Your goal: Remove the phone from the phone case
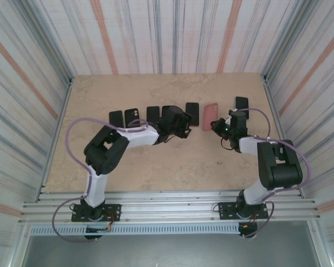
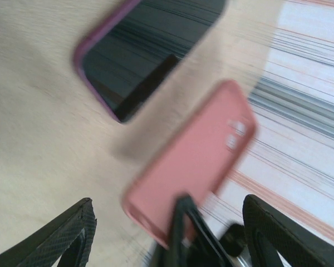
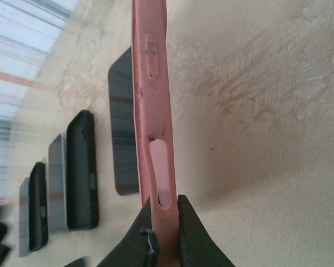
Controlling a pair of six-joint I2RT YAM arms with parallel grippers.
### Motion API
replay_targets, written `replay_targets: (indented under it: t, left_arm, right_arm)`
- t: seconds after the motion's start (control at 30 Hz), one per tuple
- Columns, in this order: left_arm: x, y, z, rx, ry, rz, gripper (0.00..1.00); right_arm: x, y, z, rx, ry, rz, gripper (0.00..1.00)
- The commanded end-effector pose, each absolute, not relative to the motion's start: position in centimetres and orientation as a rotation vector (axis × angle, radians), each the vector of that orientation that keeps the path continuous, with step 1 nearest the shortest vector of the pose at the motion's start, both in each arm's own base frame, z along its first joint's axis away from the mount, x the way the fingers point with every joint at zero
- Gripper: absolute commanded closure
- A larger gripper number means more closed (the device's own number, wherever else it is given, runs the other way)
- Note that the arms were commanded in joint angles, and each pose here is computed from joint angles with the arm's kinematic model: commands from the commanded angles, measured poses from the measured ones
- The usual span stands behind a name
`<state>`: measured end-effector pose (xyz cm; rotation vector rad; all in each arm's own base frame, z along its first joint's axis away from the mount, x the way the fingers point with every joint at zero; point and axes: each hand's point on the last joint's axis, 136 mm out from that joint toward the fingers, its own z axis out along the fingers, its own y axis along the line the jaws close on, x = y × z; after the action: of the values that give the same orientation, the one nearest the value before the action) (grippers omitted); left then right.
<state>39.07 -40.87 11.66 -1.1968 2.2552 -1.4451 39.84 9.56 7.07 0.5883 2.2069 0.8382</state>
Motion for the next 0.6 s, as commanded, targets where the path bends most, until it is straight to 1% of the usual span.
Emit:
replay_targets:
  t: [0.0,0.2,0.57]
  left_arm:
    - [39.2,-38.6,16.7,-1.073,2.204,-1.469,0.27]
    - [39.1,-36.3,18.5,-1.050,2.165,-1.495,0.27]
    - [38.5,-35.6,17.5,-1.090,2.165,-1.522,0.27]
  right_arm:
    - [41.7,9.8,7.6,0.526,2.182,0.852,0.91]
    - [43.1,9.7,6.3,0.530,2.211,0.870,0.90]
    - [43.6,10.3,4.7,0.518,2.296,0.931,0.87]
